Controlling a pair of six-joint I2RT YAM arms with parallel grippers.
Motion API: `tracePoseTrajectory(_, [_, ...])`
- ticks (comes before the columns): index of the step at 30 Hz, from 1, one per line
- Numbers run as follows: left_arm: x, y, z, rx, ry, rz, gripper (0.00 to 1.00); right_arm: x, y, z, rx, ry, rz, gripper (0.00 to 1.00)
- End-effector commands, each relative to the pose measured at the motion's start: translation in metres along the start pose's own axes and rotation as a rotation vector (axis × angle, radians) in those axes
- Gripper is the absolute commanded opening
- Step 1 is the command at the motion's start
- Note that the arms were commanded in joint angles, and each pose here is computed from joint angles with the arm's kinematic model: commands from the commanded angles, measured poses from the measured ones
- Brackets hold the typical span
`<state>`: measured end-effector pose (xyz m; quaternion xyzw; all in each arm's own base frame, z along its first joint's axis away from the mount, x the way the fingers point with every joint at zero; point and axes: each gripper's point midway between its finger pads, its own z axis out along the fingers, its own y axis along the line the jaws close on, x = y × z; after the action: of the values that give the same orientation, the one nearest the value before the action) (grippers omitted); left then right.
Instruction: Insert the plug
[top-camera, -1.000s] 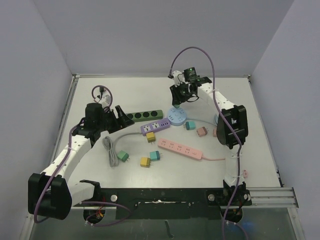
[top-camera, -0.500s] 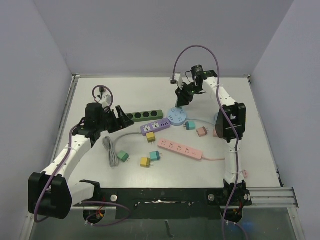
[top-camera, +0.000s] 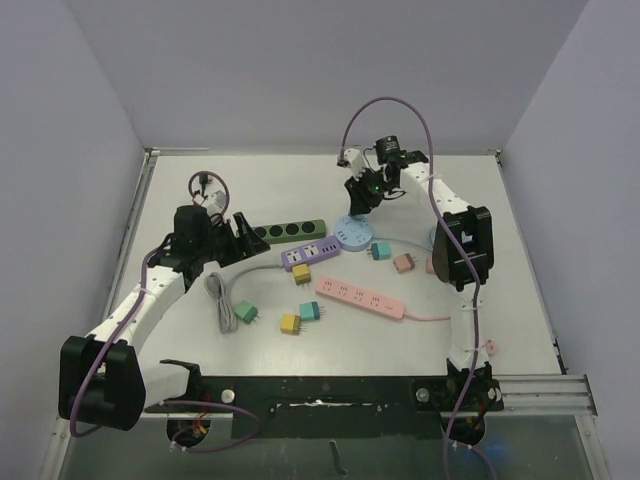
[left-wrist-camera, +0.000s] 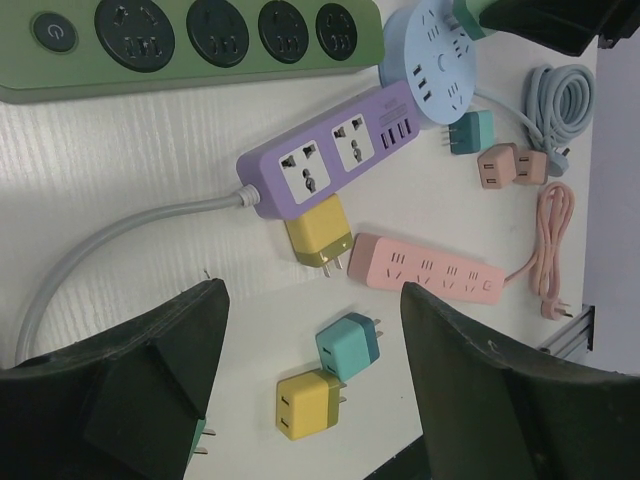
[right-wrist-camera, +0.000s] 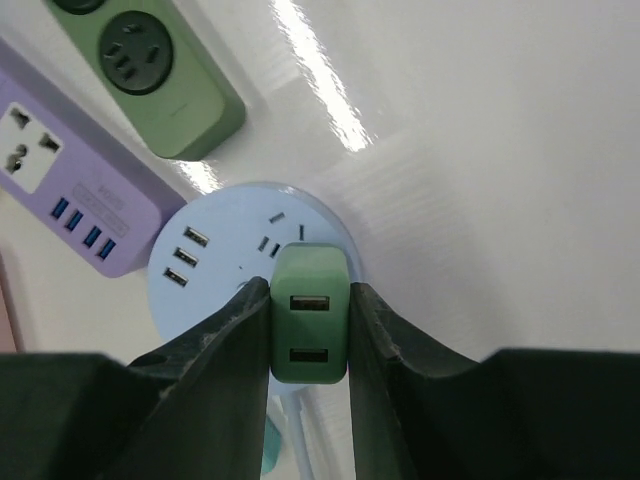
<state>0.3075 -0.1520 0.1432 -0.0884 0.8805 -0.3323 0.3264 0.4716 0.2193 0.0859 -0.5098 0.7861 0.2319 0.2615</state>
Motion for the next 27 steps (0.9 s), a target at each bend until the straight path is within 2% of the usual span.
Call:
tracePoseTrajectory(1, [-0.013,-0.012,-0.001,0.054,-0.05,0.031,0.68,-0.015,-0.021,-0.029,0.331,-0.058,0.345,0.0])
tracePoseTrajectory(8, [-0.013,-0.012,-0.003,0.054,-0.054,0.032,0.68,-0.013,-0.022,-0.04,0.478,-0.117,0.521,0.0])
tracePoseTrajectory(20, [-0.01,-0.008,-0.002,0.045,-0.055,0.032,0.68,-0.012,0.005,-0.02,0.437,-0.092,0.5,0.0])
tracePoseTrajectory(27, [-0.01,-0.007,-0.001,0.042,-0.053,0.03,0.68,0.004,0.002,-0.043,0.586,-0.076,0.539,0.0])
